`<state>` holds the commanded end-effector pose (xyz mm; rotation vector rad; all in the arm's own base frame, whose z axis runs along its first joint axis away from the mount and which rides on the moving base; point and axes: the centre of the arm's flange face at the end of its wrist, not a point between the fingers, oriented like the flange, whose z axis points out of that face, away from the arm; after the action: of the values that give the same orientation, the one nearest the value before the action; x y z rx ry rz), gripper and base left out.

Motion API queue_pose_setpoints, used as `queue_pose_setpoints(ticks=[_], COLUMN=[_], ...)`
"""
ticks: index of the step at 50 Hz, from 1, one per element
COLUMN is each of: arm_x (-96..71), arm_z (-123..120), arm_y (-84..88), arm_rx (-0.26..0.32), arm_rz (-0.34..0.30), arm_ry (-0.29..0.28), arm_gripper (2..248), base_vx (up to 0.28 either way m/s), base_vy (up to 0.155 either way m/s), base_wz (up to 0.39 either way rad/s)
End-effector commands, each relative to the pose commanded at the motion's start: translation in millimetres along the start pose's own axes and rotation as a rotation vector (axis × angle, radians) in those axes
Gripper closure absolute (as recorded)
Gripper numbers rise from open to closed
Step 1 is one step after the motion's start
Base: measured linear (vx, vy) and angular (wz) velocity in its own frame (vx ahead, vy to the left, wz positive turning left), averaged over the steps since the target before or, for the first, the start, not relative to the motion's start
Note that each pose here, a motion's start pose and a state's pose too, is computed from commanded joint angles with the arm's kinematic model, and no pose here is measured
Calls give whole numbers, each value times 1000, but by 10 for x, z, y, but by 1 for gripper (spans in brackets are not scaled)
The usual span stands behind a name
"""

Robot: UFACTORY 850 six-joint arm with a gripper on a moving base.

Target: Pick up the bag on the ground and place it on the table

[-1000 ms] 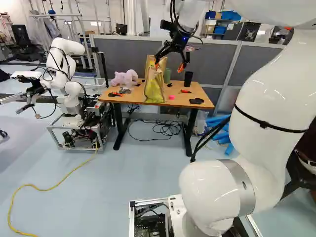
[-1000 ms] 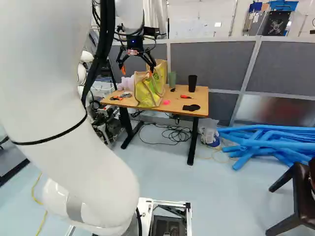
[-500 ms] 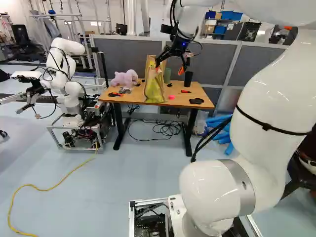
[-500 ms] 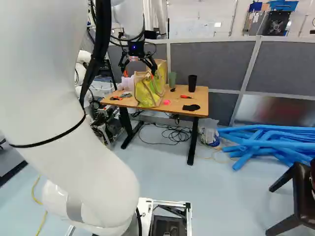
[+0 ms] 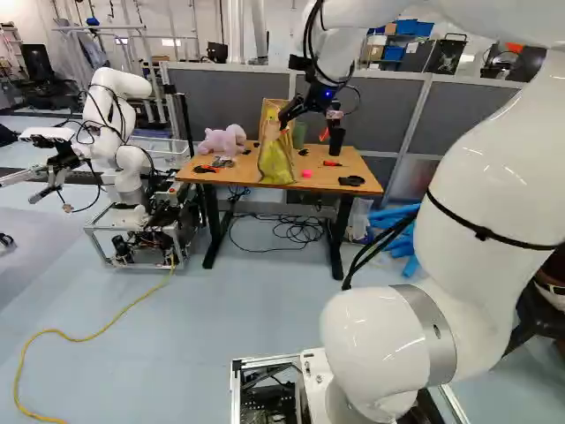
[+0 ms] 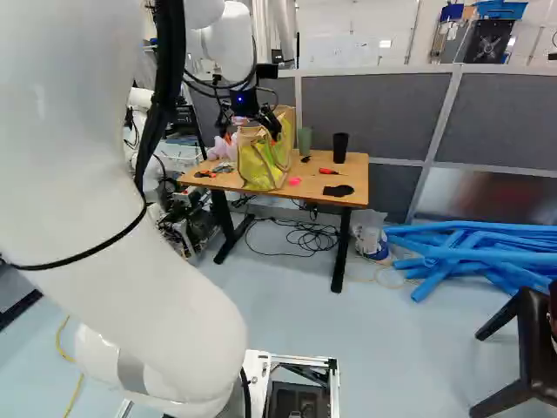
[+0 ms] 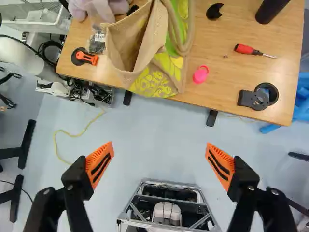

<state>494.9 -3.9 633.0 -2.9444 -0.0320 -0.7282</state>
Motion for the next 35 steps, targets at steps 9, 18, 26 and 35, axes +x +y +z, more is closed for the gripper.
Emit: queue_pose_setpoints(ticks=[9,18,26,35], arm_x=[-124,-270,-419,-611], arm_z=[126,260,384,526], arm_y=[23,46,67,90], arm_rx=[-19,-39,-57,-77], arm_rz=[4,7,9,10], arm_ry=[39,83,125,178], arm_gripper=[3,3,3,3], base_vx=[0,0,0,0], base_vy=[0,0,0,0], base_wz=[0,0,0,0])
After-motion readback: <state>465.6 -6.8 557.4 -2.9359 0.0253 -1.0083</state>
